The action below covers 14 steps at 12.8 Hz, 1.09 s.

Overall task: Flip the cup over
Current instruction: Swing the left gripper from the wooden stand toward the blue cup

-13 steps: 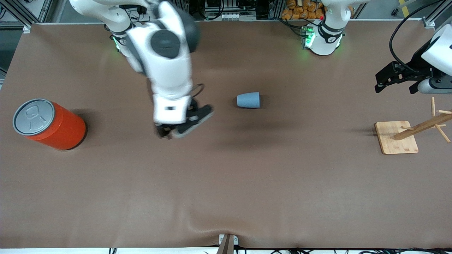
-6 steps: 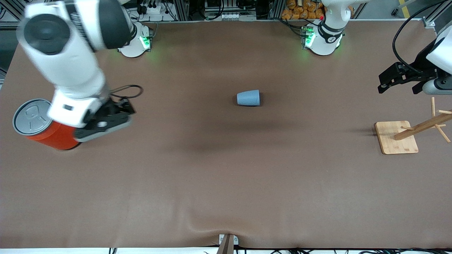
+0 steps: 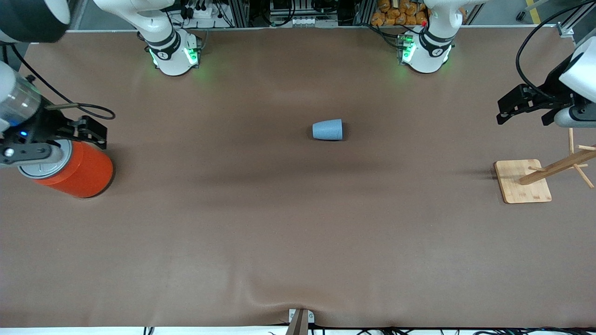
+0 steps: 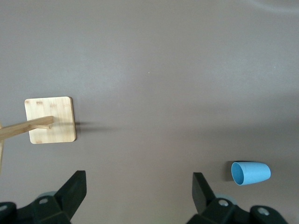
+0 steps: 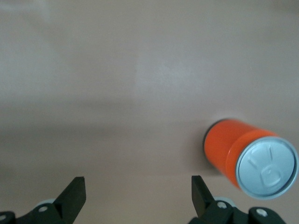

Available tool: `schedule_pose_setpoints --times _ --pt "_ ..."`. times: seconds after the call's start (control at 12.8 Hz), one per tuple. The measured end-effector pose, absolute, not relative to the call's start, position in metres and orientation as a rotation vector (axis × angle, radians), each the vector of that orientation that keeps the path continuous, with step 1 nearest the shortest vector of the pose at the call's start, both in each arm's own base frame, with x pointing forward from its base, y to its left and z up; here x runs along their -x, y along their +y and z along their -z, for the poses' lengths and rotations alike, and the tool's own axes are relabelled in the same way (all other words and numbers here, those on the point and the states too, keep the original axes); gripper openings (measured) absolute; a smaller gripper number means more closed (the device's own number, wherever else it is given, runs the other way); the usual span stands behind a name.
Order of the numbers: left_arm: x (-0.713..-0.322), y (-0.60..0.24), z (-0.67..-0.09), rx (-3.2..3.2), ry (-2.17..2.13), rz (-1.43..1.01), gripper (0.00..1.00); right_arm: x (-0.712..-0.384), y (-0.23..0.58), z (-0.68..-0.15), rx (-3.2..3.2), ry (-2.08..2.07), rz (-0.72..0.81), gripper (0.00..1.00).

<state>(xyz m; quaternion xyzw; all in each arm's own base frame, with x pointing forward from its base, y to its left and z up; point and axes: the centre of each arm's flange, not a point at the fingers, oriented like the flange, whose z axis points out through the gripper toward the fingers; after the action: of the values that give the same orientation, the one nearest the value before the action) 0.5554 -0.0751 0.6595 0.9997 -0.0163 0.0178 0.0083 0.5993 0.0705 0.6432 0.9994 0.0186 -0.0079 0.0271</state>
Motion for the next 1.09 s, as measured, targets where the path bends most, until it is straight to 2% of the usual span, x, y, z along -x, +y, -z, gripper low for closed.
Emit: schedule_pose_setpoints --times 0.31,0.55,0.7,0.86,1.09 --pt "-0.57 -0.098 -0.62 -3.078 -0.119 0.067 1.0 -0.581 0.039 -0.647 -3.099 -0.076 0.001 1.0" --pt "-0.588 -0.139 -0.555 -2.92 -0.187 0.275 1.0 -0.555 0.035 -0.637 -3.098 -0.082 -0.05 1.0" --pt "-0.594 -0.163 -0.508 -2.818 -0.207 0.404 1.0 -0.55 0.035 -0.637 -3.098 -0.083 -0.07 1.0" --pt "-0.587 -0.191 -0.468 -2.745 -0.206 0.452 1.0 -0.55 0.031 -0.641 -3.097 -0.103 -0.073 1.0" --pt "-0.572 -0.208 -0.408 -2.648 -0.121 0.468 1.0 -0.544 0.016 -0.643 -3.099 -0.15 0.004 1.0"
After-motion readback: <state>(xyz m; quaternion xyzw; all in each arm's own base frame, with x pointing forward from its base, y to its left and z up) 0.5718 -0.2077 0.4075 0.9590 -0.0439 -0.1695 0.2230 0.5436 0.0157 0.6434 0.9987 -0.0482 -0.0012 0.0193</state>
